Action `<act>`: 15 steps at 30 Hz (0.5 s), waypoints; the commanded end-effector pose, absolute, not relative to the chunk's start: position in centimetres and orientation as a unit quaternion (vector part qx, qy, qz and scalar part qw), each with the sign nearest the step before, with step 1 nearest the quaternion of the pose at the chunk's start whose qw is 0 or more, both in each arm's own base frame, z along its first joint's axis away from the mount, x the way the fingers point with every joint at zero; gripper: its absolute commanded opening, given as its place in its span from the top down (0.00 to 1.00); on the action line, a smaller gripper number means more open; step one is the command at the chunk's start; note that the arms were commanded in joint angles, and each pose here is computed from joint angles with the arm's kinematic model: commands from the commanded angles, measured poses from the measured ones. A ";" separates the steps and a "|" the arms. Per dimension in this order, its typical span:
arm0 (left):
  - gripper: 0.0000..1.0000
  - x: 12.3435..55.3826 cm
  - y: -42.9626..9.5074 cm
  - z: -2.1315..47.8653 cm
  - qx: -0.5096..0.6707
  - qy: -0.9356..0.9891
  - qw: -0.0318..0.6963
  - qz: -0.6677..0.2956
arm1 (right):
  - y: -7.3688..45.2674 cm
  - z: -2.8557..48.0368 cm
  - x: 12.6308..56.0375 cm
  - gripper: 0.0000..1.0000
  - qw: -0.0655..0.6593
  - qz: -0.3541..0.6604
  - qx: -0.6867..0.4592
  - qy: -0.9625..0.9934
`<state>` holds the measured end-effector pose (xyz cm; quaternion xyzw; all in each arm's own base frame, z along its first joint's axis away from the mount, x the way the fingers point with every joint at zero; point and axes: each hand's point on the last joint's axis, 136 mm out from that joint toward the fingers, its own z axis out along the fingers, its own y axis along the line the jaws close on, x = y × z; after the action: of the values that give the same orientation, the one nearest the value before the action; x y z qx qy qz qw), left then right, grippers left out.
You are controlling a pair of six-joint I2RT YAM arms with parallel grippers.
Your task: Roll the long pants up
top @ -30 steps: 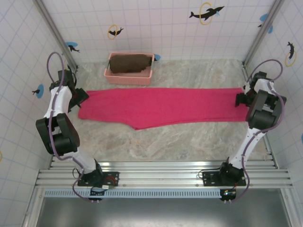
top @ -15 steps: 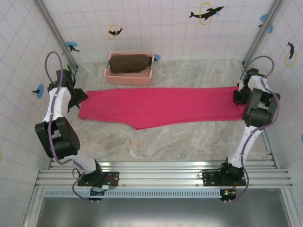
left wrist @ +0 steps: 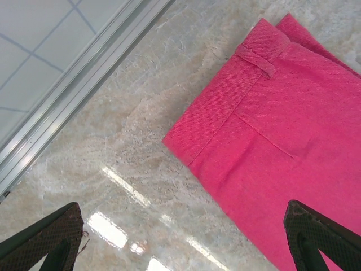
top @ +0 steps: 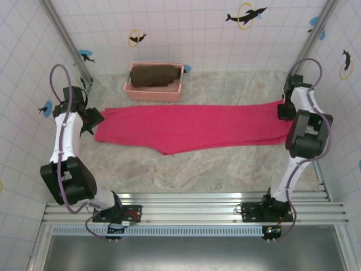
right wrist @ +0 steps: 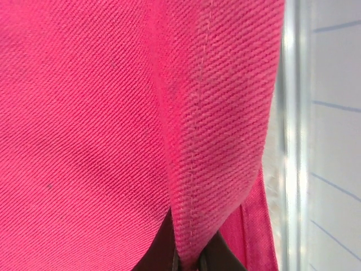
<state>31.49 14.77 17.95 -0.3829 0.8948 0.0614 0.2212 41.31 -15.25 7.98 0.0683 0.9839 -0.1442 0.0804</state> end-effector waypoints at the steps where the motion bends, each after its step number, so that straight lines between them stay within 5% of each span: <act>1: 0.06 29.5 13.7 18.9 -0.367 0.903 0.214 0.059 | -17.0 13.1 39.8 1.00 0.105 -0.237 0.089 0.962; 10: 0.06 27.7 12.3 18.9 -0.353 0.911 0.208 0.050 | -20.4 19.3 35.6 1.00 0.108 -0.375 0.138 0.910; 15: 0.06 27.9 11.0 17.8 -0.338 0.919 0.200 0.040 | -14.7 21.1 37.6 1.00 0.141 -0.356 0.079 0.920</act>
<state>28.35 12.01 18.31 -0.3543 0.9093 0.0490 0.2128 36.88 -17.93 17.80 0.1031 0.9298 -0.3374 0.1045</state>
